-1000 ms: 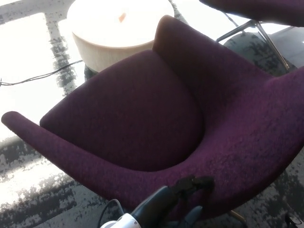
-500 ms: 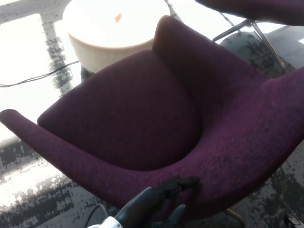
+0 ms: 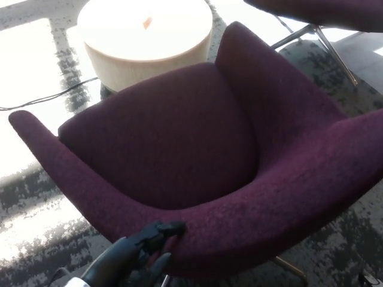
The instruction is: The robot stands in front of a sofa and uses its left hand to push the left side of the sofa
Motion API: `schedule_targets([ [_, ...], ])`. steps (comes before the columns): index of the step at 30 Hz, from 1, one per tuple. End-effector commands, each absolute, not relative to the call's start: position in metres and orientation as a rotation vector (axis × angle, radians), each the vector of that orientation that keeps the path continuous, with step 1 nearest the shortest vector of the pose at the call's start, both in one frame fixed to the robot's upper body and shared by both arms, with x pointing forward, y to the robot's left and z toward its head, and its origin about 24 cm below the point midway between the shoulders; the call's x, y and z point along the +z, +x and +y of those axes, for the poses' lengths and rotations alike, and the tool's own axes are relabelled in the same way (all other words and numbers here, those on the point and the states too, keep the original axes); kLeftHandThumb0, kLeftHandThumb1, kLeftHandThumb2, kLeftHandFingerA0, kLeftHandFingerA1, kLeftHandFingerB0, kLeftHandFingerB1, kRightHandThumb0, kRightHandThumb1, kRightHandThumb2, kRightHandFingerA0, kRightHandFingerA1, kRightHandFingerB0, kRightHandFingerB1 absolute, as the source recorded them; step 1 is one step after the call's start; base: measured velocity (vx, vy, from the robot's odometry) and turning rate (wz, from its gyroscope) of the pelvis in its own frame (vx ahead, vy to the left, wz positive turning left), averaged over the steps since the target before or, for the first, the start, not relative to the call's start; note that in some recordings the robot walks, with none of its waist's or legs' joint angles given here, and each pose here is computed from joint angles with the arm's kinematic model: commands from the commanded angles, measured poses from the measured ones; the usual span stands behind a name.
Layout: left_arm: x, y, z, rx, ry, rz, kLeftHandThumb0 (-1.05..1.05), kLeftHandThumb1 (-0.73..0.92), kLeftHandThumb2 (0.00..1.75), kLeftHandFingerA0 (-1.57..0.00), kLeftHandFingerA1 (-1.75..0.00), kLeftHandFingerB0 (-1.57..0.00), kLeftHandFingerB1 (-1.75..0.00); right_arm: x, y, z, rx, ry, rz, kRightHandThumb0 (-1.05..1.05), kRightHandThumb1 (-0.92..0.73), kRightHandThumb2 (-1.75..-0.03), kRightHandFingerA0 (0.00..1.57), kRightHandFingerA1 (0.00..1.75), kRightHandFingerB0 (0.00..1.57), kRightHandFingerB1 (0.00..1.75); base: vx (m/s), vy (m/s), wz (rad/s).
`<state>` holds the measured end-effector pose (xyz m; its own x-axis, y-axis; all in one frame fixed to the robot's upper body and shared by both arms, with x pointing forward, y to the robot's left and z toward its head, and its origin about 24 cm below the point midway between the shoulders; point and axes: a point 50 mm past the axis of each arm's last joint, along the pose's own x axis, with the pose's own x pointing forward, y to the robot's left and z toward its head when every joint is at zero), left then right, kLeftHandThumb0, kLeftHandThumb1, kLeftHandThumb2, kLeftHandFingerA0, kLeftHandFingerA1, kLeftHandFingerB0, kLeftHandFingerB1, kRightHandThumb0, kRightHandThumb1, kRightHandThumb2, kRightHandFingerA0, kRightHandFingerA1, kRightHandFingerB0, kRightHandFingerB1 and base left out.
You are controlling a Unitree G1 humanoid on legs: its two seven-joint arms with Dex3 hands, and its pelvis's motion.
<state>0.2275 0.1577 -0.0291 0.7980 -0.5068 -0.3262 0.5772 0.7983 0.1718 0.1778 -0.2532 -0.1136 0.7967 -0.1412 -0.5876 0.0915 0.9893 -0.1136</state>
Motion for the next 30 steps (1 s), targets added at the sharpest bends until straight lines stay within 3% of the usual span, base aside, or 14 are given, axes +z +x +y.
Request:
schedule_targets([
  [1, -0.036, 0.222, 0.176, -0.585, 0.251, 0.291, -0.80, 0.92, 0.78, -0.14, -0.31, -0.14, -0.28, -0.113, 0.175, -0.261, -0.144, -0.086, 0.648, -1.05, -0.92, -1.04, 0.00, 0.00, 0.00, 0.00, 0.00, 0.000, 0.00],
  [4, -0.037, 0.222, 0.180, -0.574, 0.254, 0.284, -0.80, 0.92, 0.78, -0.14, -0.31, -0.14, -0.28, -0.113, 0.175, -0.261, -0.143, -0.089, 0.648, -1.05, -0.92, -1.04, 0.00, 0.00, 0.00, 0.00, 0.00, 0.000, 0.00],
  [5, -0.035, 0.223, 0.185, -0.559, 0.264, 0.291, -0.90, 0.84, 1.17, -0.02, -0.37, -0.16, -0.37, -0.112, 0.176, -0.261, -0.141, -0.088, 0.645, -1.05, -0.92, -1.08, 0.00, 0.00, 0.00, 0.00, 0.00, 0.000, 0.00],
  [10, -0.032, 0.225, 0.201, -0.508, 0.304, 0.297, -0.95, 0.86, 1.19, 0.00, -0.39, -0.13, -0.37, -0.112, 0.178, -0.260, -0.142, -0.078, 0.636, -1.05, -0.92, -1.05, 0.00, 0.00, 0.00, 0.00, 0.00, 0.000, 0.00],
  [13, -0.031, 0.225, 0.207, -0.496, 0.296, 0.303, -0.85, 0.78, 1.16, -0.02, -0.41, -0.15, -0.35, -0.111, 0.178, -0.261, -0.143, -0.077, 0.636, -1.05, -0.92, -1.06, 0.00, 0.00, 0.00, 0.00, 0.00, 0.000, 0.00],
  [14, -0.031, 0.224, 0.217, -0.460, 0.248, 0.321, -0.91, 0.92, 0.72, -0.13, -0.32, -0.14, -0.25, -0.111, 0.178, -0.261, -0.139, -0.091, 0.637, -1.05, -0.92, -1.08, 0.00, 0.00, 0.00, 0.00, 0.00, 0.000, 0.00],
  [15, -0.031, 0.224, 0.222, -0.445, 0.255, 0.318, -0.89, 0.92, 0.72, -0.13, -0.32, -0.12, -0.26, -0.111, 0.178, -0.261, -0.141, -0.085, 0.637, -1.05, -0.92, -1.06, 0.00, 0.00, 0.00, 0.00, 0.00, 0.000, 0.00],
  [17, -0.031, 0.224, 0.223, -0.441, 0.259, 0.316, -0.89, 0.92, 0.72, -0.13, -0.32, -0.12, -0.26, -0.111, 0.177, -0.261, -0.141, -0.082, 0.637, -1.05, -0.92, -1.06, 0.00, 0.00, 0.00, 0.00, 0.00, 0.000, 0.00],
  [18, -0.030, 0.224, 0.230, -0.421, 0.269, 0.311, -0.81, 0.75, 1.15, -0.06, -0.44, -0.07, -0.36, -0.112, 0.177, -0.261, -0.145, -0.079, 0.640, -1.05, -0.92, -1.03, 0.00, 0.00, 0.00, 0.00, 0.00, 0.000, 0.00],
  [24, -0.027, 0.224, 0.250, -0.372, 0.248, 0.317, -0.87, 0.81, 1.16, -0.08, -0.44, -0.11, -0.36, -0.112, 0.177, -0.261, -0.145, -0.080, 0.647, -1.05, -0.92, -1.02, 0.00, 0.00, 0.00, 0.00, 0.00, 0.000, 0.00],
  [27, -0.027, 0.223, 0.256, -0.357, 0.243, 0.321, -0.84, 0.80, 1.16, -0.11, -0.45, -0.03, -0.38, -0.113, 0.176, -0.261, -0.146, -0.078, 0.648, -1.05, -0.92, -1.02, 0.00, 0.00, 0.00, 0.00, 0.00, 0.000, 0.00],
  [28, -0.027, 0.223, 0.257, -0.350, 0.245, 0.316, -0.77, 0.76, 1.13, -0.13, -0.47, -0.04, -0.39, -0.113, 0.175, -0.261, -0.145, -0.070, 0.650, -1.05, -0.92, -1.00, 0.00, 0.00, 0.00, 0.00, 0.00, 0.000, 0.00],
  [29, -0.027, 0.222, 0.259, -0.341, 0.256, 0.312, -0.36, 0.51, 1.11, -0.02, -0.48, 0.00, -0.47, -0.113, 0.175, -0.261, -0.144, -0.066, 0.651, -1.05, -0.92, -1.00, 0.00, 0.00, 0.00, 0.00, 0.00, 0.000, 0.00],
  [30, -0.027, 0.221, 0.262, -0.330, 0.272, 0.307, -0.35, 0.52, 1.12, -0.02, -0.48, 0.00, -0.47, -0.113, 0.176, -0.261, -0.142, -0.061, 0.653, -1.05, -0.92, -0.99, 0.00, 0.00, 0.00, 0.00, 0.00, 0.000, 0.00],
])
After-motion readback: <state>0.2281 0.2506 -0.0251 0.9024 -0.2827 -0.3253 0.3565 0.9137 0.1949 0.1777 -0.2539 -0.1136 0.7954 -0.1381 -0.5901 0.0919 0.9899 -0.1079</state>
